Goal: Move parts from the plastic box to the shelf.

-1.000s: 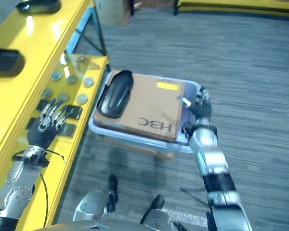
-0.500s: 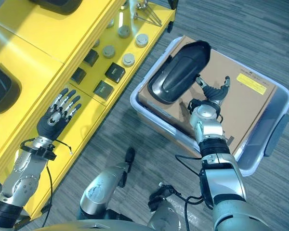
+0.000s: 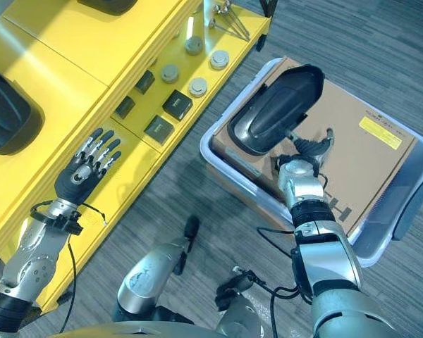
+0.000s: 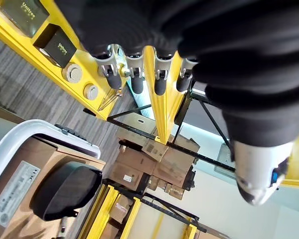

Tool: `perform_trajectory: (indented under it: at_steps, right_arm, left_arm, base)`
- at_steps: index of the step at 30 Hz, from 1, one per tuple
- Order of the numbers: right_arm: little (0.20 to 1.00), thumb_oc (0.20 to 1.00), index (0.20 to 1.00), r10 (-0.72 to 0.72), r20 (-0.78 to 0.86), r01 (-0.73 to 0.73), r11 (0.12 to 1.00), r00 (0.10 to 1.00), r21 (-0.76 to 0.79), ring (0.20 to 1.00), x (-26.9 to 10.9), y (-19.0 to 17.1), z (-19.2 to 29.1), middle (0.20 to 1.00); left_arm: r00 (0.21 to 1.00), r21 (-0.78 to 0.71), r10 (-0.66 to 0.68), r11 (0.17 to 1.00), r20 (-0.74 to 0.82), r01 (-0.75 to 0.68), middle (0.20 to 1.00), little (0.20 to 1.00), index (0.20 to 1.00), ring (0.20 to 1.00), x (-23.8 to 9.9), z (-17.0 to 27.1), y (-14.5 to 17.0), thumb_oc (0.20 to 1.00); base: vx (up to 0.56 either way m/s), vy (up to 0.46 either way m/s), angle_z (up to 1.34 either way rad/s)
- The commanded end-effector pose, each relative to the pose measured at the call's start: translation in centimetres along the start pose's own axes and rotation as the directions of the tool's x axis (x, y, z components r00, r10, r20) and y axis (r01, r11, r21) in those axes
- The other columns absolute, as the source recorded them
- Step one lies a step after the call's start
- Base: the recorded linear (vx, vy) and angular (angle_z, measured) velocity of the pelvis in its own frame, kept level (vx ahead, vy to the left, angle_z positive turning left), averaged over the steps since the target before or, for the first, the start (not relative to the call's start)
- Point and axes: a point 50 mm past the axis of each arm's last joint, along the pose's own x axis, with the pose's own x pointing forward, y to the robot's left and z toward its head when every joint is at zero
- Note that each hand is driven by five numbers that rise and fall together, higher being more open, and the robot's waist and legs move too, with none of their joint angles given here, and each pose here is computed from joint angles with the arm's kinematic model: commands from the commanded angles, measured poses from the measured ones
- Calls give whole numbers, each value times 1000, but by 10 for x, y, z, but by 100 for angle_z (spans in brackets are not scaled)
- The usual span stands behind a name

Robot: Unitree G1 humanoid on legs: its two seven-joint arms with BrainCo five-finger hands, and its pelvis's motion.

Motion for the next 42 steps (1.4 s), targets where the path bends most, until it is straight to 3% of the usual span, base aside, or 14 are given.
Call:
perform_trajectory:
  at_steps: [1, 5, 12, 13, 14, 32, 42]
  right_arm:
    - [1000, 1000, 1000, -35, 127, 59, 981, 991, -183, 1000, 9, -14, 21, 1000]
    - [1000, 1000, 1000, -26, 140, 68, 950, 990, -306, 1000, 12, -13, 20, 1000]
    - [1000, 1000, 1000, -27, 119, 62, 953, 993, -297, 1000, 14, -14, 18, 1000]
    - [564, 564, 564, -28, 115, 60, 955, 993, -291, 564, 14, -14, 17, 564]
    - [200, 200, 200, -29, 111, 59, 957, 993, -284, 200, 14, -14, 17, 200]
    - [200, 200, 200, -87, 103, 100, 987, 991, -123, 200, 17, -31, 16, 200]
    - [200, 200, 200, -54, 210, 30, 993, 976, 116, 200, -10, -33, 24, 200]
  left_arm:
    - [991, -16, -78, 997, 105, 80, 1000, 1000, 1000, 1000, 5, 12, -11, 1000]
    - [989, -9, -90, 996, 116, 91, 1000, 1000, 1000, 1000, 7, 12, -11, 1000]
    - [986, 6, -95, 995, 133, 95, 1000, 1000, 1000, 1000, 7, 15, -9, 1000]
    - [986, 8, -98, 995, 134, 98, 1000, 1000, 1000, 1000, 7, 16, -9, 1000]
    - [986, 8, -100, 995, 134, 99, 1000, 1000, 1000, 1000, 7, 16, -9, 1000]
    - [979, 22, -155, 988, 135, 154, 1000, 1000, 1000, 1000, 6, 16, -14, 1000]
    - [982, 4, -156, 988, 108, 156, 1000, 1000, 1000, 1000, -2, 18, -18, 1000]
  base:
    - [-13, 19, 7]
    - [-19, 30, 8]
    - [-10, 12, 9]
    - [-12, -5, 4]
    - [0, 0, 0]
    - [-4, -18, 0]
    - [21, -51, -4]
